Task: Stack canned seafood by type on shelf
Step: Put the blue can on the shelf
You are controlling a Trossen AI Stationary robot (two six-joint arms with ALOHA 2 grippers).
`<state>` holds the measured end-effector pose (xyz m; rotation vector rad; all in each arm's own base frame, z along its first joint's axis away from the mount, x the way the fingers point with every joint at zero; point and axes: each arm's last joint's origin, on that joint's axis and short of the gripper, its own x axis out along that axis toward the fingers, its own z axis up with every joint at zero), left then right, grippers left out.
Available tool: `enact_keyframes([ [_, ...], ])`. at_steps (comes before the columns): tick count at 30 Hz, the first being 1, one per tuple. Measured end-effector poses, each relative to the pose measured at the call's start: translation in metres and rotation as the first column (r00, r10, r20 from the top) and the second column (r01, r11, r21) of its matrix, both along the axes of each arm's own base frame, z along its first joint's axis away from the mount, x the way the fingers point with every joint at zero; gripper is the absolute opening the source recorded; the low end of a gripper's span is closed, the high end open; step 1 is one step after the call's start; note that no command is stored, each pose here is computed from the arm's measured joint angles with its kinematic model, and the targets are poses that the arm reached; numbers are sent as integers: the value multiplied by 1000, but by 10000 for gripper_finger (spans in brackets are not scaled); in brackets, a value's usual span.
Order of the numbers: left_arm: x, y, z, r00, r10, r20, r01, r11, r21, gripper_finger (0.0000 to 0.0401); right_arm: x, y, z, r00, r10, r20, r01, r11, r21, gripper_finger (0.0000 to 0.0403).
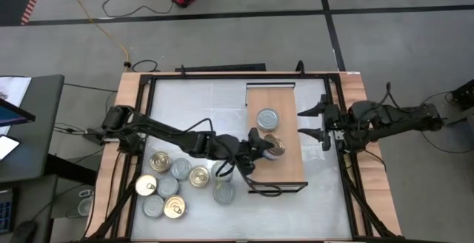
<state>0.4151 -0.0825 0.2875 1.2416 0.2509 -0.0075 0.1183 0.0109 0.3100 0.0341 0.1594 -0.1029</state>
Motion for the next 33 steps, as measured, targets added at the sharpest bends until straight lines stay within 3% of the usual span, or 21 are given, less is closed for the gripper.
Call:
enact_keyframes([
  [6, 0, -1, 0, 999, -39, -7, 38, 995, -96, 249, 0, 0, 0, 1000, -2, 3, 2, 1000, 2, 295],
  [19, -10, -1, -2, 993, -32, -112, 5, 972, -233, 253, 1, 0, 4, 999, -2, 41, 2, 1000, 10, 295],
  [28, -14, 3, 6, 980, -92, -174, 17, 920, -392, 253, 6, 1, 2, 1000, -2, 22, 1, 1000, 6, 295],
  [33, -14, 1, 10, 978, -106, -179, 29, 921, -388, 254, 6, 1, 2, 1000, -1, 26, 1, 1000, 6, 295],
])
